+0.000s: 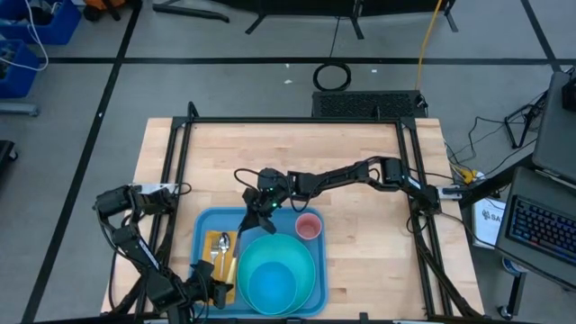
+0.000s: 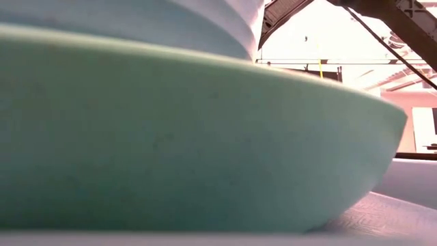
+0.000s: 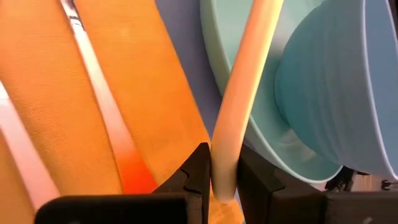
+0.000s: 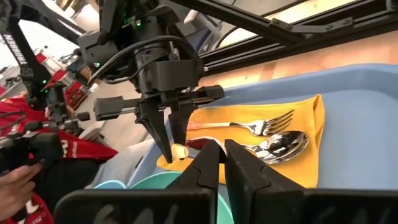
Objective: Set up tray
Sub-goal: Put the light yellow table knife to the right of the orange spoon on the yellow table napkin
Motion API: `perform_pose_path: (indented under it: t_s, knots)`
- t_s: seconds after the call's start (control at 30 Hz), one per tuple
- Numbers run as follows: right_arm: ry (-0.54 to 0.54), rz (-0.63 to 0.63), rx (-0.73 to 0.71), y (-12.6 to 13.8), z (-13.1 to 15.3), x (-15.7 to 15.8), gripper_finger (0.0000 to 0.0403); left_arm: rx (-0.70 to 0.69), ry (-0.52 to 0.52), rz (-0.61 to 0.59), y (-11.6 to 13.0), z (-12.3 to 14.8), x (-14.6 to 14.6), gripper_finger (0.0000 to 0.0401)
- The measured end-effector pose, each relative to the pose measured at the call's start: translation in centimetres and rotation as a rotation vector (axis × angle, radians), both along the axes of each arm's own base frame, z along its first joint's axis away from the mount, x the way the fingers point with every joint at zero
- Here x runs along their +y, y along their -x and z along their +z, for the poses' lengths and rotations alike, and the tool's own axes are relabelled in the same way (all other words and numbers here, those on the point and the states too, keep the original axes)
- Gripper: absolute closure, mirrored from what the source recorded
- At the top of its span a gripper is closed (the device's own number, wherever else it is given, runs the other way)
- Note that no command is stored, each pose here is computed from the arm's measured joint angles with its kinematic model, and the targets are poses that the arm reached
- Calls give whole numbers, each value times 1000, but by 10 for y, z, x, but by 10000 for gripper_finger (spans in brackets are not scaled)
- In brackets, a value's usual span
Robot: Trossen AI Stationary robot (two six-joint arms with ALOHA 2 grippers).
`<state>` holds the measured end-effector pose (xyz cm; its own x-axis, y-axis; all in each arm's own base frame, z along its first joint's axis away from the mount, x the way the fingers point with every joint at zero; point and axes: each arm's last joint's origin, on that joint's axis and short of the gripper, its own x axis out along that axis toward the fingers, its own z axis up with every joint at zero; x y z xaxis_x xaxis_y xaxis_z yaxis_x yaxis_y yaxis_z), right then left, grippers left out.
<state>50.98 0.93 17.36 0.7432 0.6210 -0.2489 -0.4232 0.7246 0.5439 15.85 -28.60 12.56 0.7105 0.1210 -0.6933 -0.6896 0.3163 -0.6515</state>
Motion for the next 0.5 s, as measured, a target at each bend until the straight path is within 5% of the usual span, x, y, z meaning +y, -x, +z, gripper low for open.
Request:
perform_pose_path:
  t_s: [0.5]
  knots:
    - [-32,-12,29,0,0,0,402,-32,-46,-15,-1,1,1,312]
